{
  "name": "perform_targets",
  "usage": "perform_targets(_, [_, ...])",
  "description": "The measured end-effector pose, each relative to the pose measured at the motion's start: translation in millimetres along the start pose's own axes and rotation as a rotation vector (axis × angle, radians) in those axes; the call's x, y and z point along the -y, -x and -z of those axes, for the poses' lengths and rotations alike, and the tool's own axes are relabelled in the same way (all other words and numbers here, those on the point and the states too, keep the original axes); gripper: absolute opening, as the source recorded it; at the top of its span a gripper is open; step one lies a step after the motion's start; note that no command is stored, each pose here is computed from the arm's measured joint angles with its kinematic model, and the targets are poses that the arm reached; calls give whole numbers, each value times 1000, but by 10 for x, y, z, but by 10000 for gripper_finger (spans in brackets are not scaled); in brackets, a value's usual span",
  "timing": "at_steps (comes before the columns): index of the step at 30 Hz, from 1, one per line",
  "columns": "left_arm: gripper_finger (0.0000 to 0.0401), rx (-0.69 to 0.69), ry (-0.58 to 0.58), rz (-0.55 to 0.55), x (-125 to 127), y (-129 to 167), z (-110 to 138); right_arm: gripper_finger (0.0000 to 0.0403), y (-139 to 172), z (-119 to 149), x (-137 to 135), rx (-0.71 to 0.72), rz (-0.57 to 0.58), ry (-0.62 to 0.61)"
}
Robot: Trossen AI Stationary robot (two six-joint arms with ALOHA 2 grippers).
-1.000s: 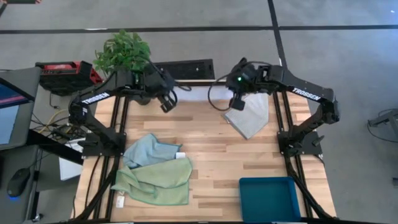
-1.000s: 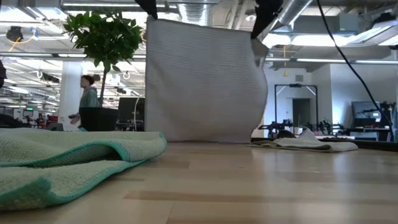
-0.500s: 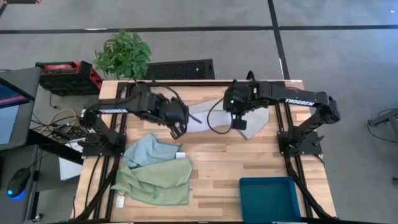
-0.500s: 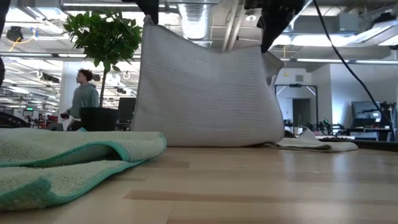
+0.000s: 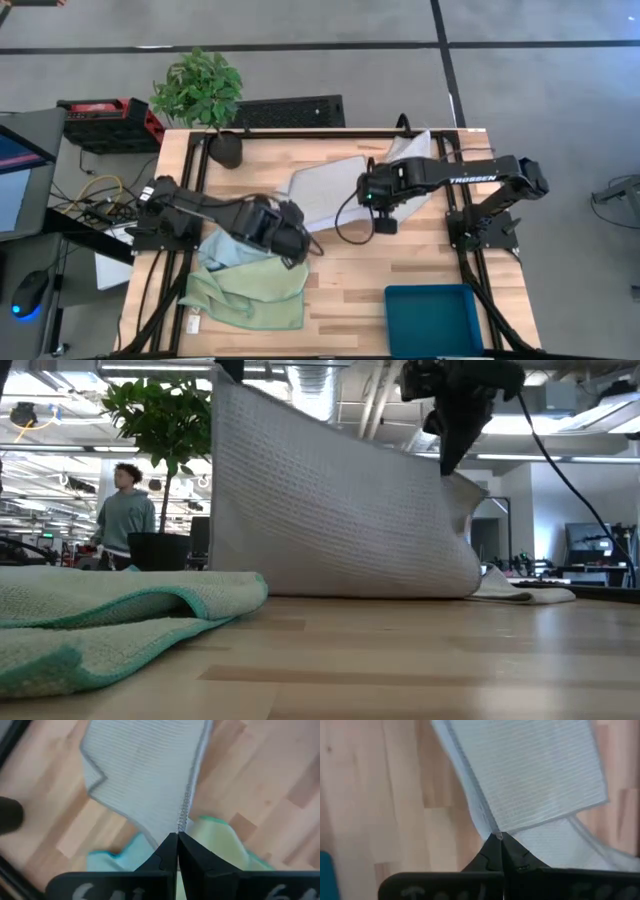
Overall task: Fold microfiber towels
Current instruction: Fold the left gray microfiber towel
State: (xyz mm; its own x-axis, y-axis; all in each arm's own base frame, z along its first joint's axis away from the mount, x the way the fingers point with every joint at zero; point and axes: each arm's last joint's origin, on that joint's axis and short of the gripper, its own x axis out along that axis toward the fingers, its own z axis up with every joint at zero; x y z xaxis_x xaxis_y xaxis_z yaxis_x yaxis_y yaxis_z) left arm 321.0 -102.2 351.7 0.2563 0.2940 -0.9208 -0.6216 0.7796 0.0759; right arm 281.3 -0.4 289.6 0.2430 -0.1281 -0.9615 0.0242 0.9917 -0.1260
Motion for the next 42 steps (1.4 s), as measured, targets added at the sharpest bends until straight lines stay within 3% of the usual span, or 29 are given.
perform_targets(6, [0,20,41,48,174,88,198,1,-88,71,-256,-30,-33,-3])
perform_targets(16, [0,-86,-15,-2,604,-309,404,1,-74,50,-555,47,-67,-19])
perform_targets(22, [0,-81,37,-20,603,-311,418,1,-243,-19,-634,16,-46,-6])
perform_targets(30, [0,-78,148,-115,513,-320,415,1,-474,-109,-429,-31,89,-34])
perform_targets(37, [0,-70,236,-140,427,-396,267,1,-481,-147,-106,-16,112,-8])
perform_targets(42, [0,-100,280,-214,304,-604,181,2,-530,-158,55,-31,112,31])
